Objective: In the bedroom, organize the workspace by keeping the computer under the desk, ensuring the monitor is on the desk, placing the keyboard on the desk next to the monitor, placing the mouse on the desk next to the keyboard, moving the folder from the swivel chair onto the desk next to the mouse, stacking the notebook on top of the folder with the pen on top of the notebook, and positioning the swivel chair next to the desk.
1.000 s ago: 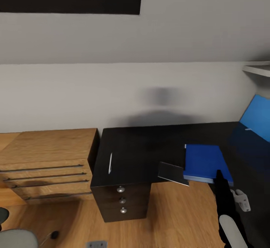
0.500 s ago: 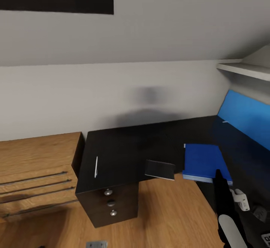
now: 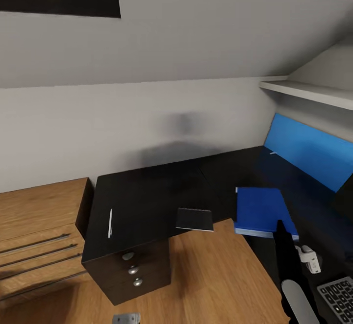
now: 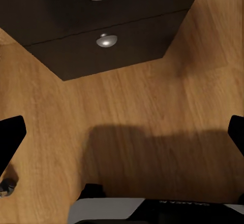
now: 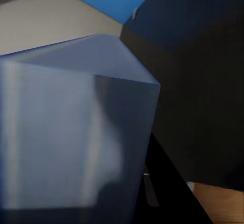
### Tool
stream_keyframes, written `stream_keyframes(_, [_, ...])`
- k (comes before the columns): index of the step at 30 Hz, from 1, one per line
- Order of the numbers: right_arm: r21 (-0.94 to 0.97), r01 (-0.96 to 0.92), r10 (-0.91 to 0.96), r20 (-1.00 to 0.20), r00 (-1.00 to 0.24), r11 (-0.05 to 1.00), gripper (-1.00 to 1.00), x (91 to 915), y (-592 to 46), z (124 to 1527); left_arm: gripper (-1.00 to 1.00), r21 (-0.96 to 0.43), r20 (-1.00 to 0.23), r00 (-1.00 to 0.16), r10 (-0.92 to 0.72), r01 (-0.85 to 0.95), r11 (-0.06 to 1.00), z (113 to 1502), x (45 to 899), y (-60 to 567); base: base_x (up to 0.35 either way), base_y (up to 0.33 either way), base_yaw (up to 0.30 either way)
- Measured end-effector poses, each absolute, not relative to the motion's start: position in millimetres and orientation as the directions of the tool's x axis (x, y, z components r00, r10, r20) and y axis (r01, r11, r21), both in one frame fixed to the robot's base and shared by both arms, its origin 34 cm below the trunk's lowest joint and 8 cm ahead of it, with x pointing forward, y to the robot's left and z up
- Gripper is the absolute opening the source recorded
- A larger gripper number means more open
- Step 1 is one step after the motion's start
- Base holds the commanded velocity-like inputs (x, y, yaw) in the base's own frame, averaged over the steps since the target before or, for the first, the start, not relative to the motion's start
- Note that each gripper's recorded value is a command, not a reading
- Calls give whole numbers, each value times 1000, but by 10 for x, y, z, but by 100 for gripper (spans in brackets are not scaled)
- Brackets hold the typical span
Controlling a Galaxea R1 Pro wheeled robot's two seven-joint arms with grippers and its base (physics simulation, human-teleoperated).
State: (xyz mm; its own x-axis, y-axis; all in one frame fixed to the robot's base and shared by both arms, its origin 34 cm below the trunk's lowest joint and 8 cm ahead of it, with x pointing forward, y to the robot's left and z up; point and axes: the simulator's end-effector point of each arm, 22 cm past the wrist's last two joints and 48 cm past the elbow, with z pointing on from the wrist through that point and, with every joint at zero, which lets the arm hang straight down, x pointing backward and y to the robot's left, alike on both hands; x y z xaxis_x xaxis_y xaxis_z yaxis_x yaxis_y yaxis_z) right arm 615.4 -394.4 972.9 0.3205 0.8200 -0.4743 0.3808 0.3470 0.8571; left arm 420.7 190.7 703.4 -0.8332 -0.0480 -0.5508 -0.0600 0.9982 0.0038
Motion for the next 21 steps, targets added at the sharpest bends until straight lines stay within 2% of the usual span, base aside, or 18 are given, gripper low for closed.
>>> stream_keyframes(9, [881,326,848,-439,296,343,-100,6253,-3623,9885,100,19,-546,-832,-96,-127,992,7009,4206,2182,0,0,-9])
stream_keyframes(21, [881,323,863,-433,259,345,-100,6274,-3406,9695,100,17,-540,-835,-104,-134,991,6991,4184,2186,0,0,0])
